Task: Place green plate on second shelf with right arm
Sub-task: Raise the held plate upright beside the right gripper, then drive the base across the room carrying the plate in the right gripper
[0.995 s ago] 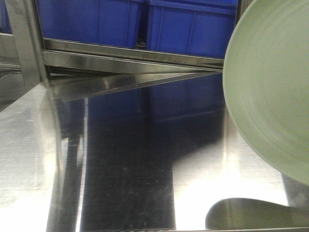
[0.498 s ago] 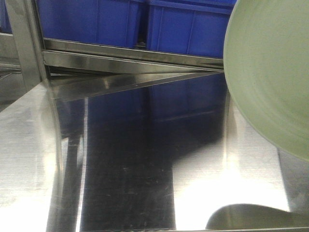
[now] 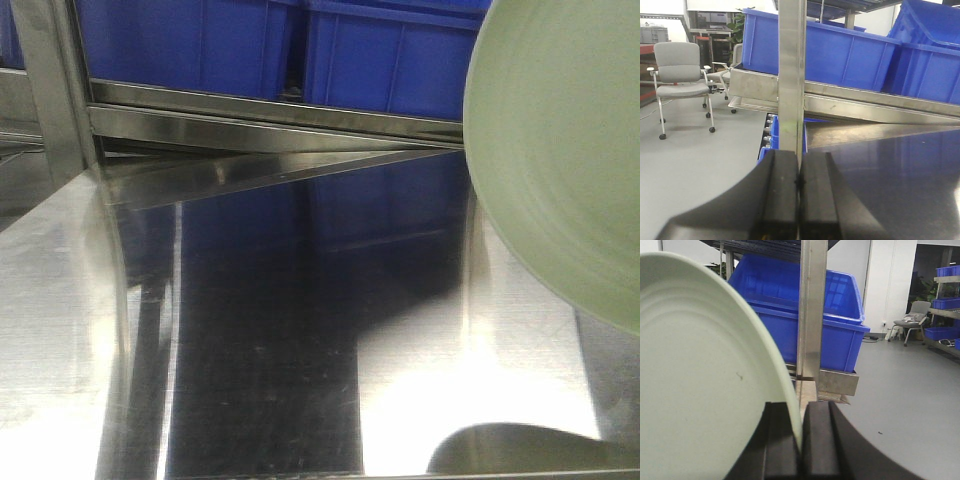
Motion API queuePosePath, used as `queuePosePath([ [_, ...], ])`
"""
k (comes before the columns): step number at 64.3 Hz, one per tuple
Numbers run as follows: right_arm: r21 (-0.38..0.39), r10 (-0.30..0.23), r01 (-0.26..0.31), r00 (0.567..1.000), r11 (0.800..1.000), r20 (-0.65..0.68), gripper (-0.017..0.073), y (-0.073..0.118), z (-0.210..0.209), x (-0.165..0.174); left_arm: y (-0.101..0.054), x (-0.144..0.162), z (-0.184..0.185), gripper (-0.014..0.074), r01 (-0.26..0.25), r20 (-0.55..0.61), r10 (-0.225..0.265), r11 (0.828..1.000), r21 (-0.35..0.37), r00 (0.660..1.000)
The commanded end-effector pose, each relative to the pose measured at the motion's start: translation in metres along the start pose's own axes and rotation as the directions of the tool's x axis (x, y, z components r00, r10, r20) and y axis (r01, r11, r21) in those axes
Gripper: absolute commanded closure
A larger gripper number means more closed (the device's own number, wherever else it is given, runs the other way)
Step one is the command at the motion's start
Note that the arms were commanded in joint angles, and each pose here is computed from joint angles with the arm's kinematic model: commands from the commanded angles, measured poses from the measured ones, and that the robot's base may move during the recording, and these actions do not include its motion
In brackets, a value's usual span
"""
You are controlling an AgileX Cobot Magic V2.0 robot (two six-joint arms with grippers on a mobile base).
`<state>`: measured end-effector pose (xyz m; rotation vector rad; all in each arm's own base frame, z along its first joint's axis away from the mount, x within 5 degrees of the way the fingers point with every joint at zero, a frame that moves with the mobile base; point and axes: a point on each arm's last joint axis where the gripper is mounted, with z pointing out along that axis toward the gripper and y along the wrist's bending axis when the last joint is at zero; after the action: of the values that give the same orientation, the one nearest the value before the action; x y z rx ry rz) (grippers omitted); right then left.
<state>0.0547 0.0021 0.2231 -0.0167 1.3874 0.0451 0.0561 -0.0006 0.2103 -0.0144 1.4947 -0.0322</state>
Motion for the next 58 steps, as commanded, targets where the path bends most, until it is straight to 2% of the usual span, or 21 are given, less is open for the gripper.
queuePosePath([
  [1,0.007,0.007,-0.008,0.99,1.0,0.14,0.0503,-0.0004,-0.0001,-0.0206,-0.0004,0.0056,-0.0008,0.0463,0.011,0.06,-0.012,1.0,0.011,0.998],
  [58,0.007,0.007,-0.008,0.992,1.0,0.129,0.0503,-0.0004,0.0,-0.0187,-0.0004,0.0056,-0.0008,0.0463,0.011,0.06,-0.012,1.0,0.011,0.998],
])
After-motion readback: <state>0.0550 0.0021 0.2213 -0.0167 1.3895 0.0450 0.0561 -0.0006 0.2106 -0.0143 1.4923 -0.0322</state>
